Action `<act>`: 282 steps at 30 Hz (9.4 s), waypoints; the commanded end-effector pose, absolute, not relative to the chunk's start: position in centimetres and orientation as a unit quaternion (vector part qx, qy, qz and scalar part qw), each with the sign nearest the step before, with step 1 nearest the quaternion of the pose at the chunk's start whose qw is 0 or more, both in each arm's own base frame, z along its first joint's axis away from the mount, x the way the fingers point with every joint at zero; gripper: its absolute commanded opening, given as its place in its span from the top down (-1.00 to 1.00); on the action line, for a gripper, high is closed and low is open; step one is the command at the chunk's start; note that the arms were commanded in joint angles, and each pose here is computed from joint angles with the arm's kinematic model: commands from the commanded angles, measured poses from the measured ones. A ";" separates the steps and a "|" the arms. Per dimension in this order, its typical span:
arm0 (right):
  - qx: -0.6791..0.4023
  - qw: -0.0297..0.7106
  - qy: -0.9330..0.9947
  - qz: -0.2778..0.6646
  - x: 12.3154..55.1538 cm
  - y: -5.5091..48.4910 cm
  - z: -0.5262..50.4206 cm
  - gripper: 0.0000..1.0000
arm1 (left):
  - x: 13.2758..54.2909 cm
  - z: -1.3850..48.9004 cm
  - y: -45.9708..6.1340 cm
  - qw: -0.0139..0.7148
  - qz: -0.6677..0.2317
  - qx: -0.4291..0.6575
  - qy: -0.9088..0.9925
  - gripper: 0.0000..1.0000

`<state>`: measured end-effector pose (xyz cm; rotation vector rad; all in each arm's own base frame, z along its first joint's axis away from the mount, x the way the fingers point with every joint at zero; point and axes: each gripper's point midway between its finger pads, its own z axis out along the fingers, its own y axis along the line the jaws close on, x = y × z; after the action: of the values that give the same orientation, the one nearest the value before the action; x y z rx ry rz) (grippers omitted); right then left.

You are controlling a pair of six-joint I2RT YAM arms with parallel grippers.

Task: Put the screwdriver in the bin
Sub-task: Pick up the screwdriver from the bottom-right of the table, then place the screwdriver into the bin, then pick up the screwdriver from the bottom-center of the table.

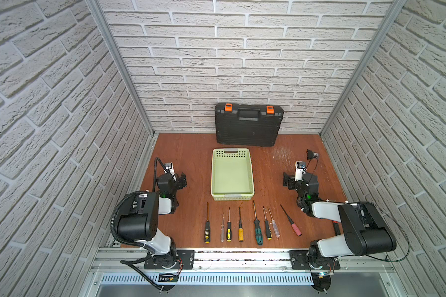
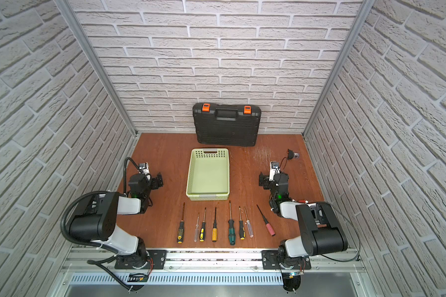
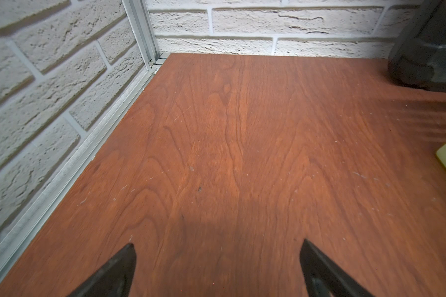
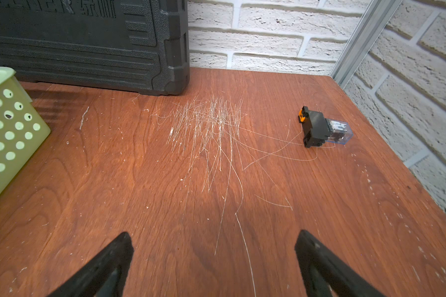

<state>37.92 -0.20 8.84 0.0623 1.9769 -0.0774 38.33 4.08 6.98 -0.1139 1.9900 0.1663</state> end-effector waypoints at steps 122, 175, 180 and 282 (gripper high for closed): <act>0.135 -0.090 0.987 -0.015 14.0 8.1 2.2 -0.05 | 32.9 21.0 -3.0 0.439 -0.079 -0.141 0.884 -0.92; 0.012 0.123 0.975 0.183 27.8 19.1 19.7 0.89 | 31.6 18.1 -3.6 0.337 -0.139 -0.207 0.908 -0.89; -0.048 0.144 0.970 0.191 32.1 24.9 20.0 0.89 | 30.5 17.3 -4.1 0.306 -0.149 -0.211 0.916 -0.89; -0.137 0.247 0.930 0.235 32.6 28.6 18.4 0.25 | 11.2 0.3 -16.0 0.050 -0.054 -0.021 0.997 -0.14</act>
<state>31.93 27.61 18.10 -0.3762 2.5576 0.6000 10.93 -15.79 1.42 -0.0283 3.0477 -0.1326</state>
